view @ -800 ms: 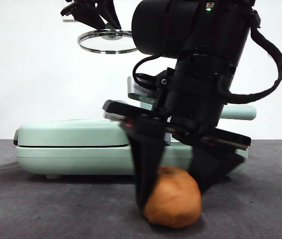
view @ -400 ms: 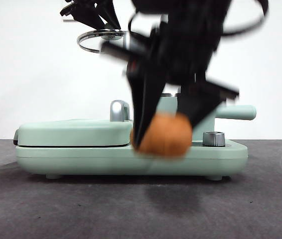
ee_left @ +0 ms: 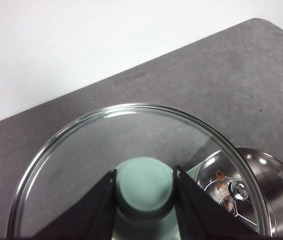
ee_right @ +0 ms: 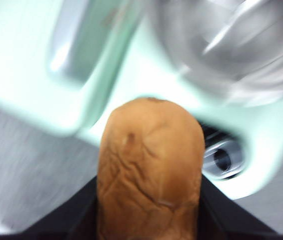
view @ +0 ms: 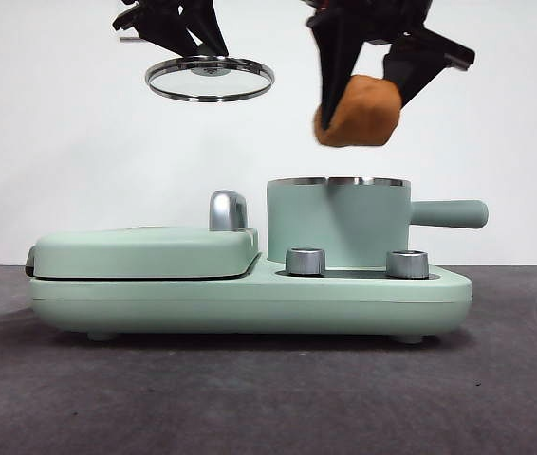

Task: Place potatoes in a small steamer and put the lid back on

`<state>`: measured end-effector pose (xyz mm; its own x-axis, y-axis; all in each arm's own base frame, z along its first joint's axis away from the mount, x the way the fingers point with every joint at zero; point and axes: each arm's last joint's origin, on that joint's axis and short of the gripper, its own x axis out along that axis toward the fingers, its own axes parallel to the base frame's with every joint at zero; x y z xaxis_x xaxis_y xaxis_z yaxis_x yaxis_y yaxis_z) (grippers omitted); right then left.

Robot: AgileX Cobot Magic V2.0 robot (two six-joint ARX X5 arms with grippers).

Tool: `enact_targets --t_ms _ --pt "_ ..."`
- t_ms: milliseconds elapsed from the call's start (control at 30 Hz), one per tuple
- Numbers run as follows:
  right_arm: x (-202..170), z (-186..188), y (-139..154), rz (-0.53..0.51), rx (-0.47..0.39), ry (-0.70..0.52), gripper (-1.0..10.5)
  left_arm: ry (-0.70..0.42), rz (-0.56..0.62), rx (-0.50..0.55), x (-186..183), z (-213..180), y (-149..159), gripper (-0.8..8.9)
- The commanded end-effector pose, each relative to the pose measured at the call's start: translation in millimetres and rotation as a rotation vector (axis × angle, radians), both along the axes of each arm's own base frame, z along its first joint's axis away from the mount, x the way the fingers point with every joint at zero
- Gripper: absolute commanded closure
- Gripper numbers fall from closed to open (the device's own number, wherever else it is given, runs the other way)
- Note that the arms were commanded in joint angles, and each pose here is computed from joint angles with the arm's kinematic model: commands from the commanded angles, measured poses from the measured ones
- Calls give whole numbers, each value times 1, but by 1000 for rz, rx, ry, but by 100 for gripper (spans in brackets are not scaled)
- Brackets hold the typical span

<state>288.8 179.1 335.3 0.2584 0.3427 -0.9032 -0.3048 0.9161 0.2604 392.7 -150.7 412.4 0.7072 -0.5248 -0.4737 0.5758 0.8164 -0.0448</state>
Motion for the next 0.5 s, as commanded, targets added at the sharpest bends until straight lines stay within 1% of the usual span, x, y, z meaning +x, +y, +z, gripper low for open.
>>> enact_targets --t_ms 33,167,333,400,500 --pt "28 6 1 16 -21 -10 936 -73 -9 -24 -5 18 0 764" --pt "61 10 1 -8 -23 -15 937 -73 -9 -24 -5 18 0 763" --pt "98 10 5 -15 51 -25 936 -75 -10 -22 -5 18 0 764" --pt "109 4 8 -19 58 -25 936 -75 -10 -22 -5 18 0 764" --pt "120 -10 11 -23 44 -1 936 -75 -10 -22 -5 18 0 764"
